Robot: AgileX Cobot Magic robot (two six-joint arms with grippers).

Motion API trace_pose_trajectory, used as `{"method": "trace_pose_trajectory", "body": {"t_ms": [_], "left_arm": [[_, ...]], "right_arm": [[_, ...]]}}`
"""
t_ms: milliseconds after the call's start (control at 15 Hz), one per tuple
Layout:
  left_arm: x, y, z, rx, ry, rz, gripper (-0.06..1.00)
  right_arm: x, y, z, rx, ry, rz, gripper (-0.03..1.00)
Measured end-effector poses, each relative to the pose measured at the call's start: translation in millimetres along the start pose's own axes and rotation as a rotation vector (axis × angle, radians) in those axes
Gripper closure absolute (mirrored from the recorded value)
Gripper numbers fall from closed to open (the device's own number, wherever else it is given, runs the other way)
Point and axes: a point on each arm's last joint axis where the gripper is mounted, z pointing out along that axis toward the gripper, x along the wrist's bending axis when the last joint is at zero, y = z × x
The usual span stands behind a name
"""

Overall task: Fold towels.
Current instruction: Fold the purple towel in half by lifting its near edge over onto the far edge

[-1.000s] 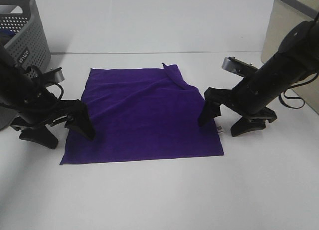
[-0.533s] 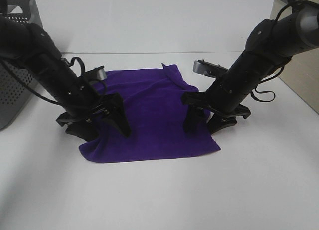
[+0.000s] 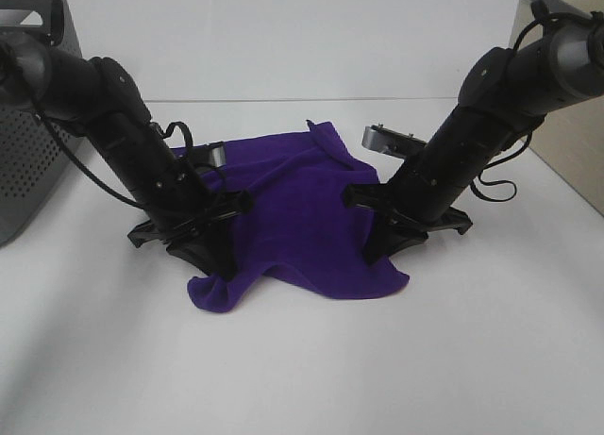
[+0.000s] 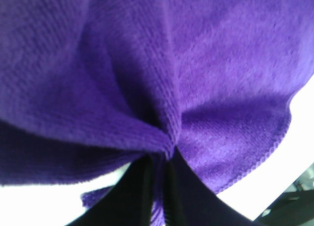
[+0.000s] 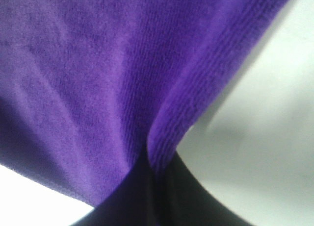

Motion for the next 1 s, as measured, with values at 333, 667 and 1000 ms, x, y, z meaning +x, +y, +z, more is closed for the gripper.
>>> {"method": "trace_pose_trajectory", "body": {"t_ms": [333, 667, 1000], "left_arm": [[-5.3, -9.8, -26.1, 0.038, 0.150, 0.139, 0.93], [-38.5, -3.3, -91.4, -0.150, 0.222, 0.233, 0.93], [-39.2, 36.8, -111.9, -0.419, 0.340, 0.267, 0.93]], "right_arm": [[13.1, -9.5, -23.2, 0.003, -0.010, -0.055, 0.94], [44.5, 14.9, -88.9, -0.228, -0.009, -0.164, 0.94], [56.2, 92.1, -102.3, -0.413, -0.078, -0.302, 0.94]]}}
